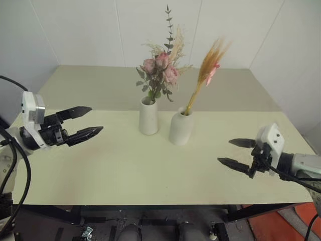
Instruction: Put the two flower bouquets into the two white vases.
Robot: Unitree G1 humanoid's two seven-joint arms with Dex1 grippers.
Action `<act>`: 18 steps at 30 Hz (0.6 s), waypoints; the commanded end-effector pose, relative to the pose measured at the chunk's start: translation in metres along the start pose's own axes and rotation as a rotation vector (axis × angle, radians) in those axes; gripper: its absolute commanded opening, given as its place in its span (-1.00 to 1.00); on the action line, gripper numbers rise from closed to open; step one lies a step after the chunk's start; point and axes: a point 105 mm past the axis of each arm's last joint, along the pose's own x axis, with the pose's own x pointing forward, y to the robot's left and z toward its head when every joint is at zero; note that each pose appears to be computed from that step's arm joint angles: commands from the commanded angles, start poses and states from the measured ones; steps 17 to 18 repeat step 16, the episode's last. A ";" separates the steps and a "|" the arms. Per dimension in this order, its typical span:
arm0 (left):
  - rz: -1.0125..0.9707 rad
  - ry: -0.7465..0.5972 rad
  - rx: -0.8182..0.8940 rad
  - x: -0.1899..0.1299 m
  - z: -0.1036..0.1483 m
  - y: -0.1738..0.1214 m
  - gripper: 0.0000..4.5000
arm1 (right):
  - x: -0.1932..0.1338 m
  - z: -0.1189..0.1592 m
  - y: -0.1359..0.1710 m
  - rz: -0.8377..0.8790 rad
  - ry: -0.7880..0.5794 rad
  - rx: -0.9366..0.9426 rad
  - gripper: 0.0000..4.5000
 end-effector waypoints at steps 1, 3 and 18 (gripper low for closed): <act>0.034 -0.026 0.071 -0.004 0.010 0.002 0.99 | -0.004 0.017 0.004 0.017 -0.046 -0.038 1.00; 0.062 -0.040 0.094 -0.004 0.011 0.005 0.99 | -0.006 0.017 -0.007 -0.044 -0.031 -0.062 1.00; 0.055 -0.071 0.152 0.011 0.009 0.003 0.99 | -0.004 0.020 -0.016 -0.067 -0.011 -0.184 1.00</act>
